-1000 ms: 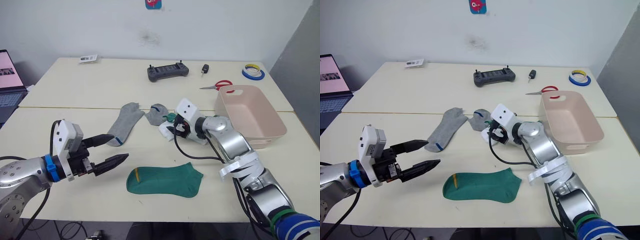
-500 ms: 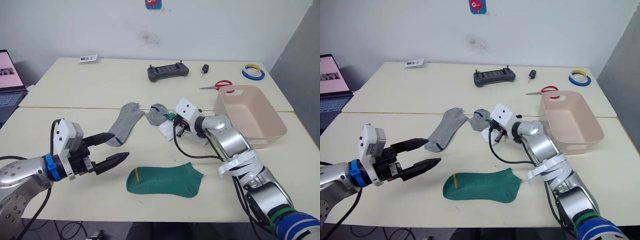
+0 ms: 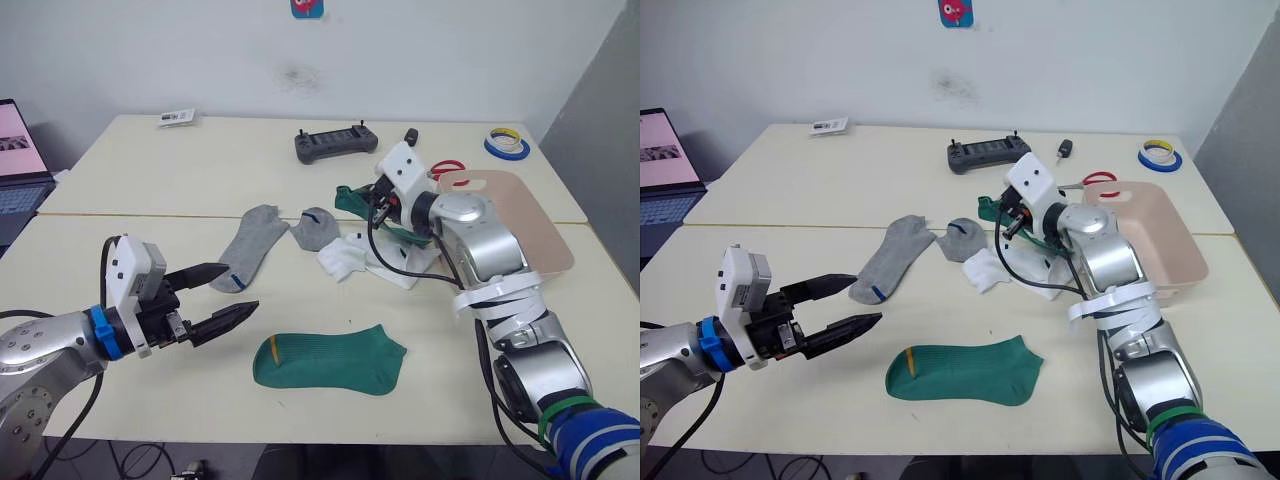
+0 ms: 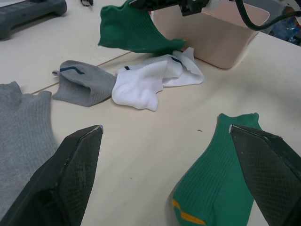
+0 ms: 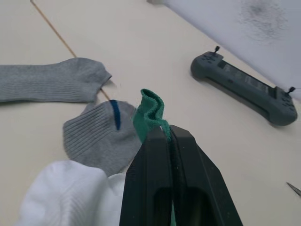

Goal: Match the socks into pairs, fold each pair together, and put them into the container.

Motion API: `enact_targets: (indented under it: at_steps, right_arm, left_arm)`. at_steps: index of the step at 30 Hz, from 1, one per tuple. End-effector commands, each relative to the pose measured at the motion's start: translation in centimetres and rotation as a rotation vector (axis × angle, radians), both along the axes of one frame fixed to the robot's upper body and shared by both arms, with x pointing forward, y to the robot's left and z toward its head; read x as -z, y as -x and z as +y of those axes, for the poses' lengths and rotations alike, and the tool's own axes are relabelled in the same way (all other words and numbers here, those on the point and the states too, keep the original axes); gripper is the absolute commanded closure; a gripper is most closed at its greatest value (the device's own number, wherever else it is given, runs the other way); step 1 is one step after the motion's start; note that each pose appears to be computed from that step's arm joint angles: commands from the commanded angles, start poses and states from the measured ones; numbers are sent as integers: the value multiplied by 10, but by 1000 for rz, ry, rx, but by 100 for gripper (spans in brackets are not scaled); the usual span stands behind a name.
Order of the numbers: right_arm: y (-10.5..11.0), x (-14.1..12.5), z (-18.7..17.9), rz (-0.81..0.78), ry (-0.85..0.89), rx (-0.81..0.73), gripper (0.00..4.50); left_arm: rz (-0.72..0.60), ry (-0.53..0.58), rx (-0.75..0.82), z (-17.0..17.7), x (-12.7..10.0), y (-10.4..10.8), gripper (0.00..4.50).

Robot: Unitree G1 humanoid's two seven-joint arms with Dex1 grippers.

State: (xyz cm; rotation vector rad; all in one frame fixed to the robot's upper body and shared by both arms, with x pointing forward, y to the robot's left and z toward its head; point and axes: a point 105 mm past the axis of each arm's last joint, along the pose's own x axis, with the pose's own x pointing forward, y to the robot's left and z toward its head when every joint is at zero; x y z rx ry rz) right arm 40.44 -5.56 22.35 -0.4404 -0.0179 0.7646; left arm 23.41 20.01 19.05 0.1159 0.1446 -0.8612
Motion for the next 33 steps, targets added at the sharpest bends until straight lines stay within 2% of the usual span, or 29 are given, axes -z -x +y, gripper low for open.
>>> enact_targets:
  at_steps: [1, 13, 18, 24, 26, 33]
  right_arm:
    - [10, -47, 5, -122, -76, -63, 447]
    - [55, -74, 55, -108, -224, -289, 447]
    - [76, -79, 85, -25, -354, -368, 447]
    - [80, -83, 91, 146, -593, -323, 447]
    - [78, -74, 87, 204, -637, -277, 447]
    - [67, -7, 41, 328, -683, 48, 447]
  left_arm:
    - [-57, 26, -30, 5, -12, -3, 0]
    - [-62, 68, -127, 25, -12, -11, 0]
    - [-50, 66, -146, 31, -9, -12, 0]
    - [-36, 58, -164, 39, -7, -10, 0]
    - [-29, 55, -163, 40, -6, -10, 0]
    - [20, 31, -128, 36, 5, -6, 0]
